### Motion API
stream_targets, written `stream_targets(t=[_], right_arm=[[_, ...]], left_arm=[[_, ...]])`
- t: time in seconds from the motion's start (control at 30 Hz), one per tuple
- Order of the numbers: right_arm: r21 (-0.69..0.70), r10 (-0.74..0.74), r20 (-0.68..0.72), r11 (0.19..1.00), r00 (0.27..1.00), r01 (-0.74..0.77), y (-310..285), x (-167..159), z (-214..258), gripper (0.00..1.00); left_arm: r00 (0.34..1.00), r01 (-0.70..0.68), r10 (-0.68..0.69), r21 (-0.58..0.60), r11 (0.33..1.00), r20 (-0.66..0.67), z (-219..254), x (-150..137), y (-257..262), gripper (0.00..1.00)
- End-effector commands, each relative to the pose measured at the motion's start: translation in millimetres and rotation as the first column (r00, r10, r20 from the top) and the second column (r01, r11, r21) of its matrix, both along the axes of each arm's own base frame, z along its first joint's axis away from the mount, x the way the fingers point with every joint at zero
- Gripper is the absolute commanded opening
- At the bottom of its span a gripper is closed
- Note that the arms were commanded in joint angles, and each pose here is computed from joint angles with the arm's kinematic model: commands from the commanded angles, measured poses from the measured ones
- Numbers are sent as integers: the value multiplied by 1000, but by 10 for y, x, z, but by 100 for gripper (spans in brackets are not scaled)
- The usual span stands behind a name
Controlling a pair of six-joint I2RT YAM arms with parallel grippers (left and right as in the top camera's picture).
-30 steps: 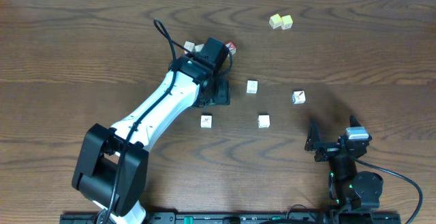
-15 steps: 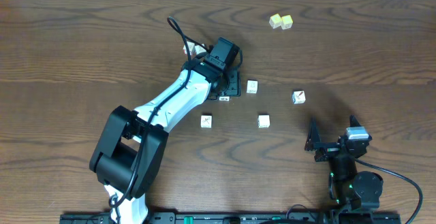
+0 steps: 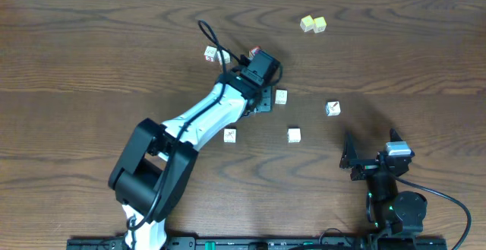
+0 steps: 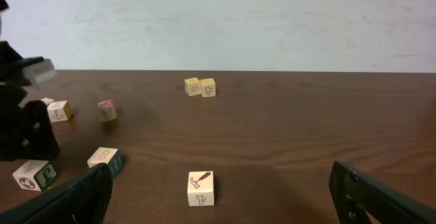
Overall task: Lift 5 blocks
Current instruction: 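Move the left gripper to the white 'V' block and grasp it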
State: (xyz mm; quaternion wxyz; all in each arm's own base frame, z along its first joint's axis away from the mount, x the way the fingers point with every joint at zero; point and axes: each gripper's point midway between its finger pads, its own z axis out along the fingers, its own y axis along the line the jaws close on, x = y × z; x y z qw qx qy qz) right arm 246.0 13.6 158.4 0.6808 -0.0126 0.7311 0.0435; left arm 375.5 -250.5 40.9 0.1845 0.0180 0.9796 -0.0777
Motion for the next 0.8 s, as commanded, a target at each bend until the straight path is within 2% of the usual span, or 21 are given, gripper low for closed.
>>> stream_targets(t=[0.0,0.3,0.4,0.77], right_arm=[[6,-5,-1,1000,1000,5,-7,-2,-6,99],[6,-5,-1,1000,1000,5,-7,-2,-6,99],[6,-5,-1,1000,1000,5,-7,-2,-6,99],[6,-5,-1,1000,1000,5,-7,-2,-6,99]], left_arm=[[999,-38,38,36,999,3,-98,22,90,64],[996,-74,77,55,996,-51,-340,-30,121,63],[996,-76,79,54,996,-50,-336,-27,120,58],[996,-75,78,55,996,-53,-315,-39,126,31]])
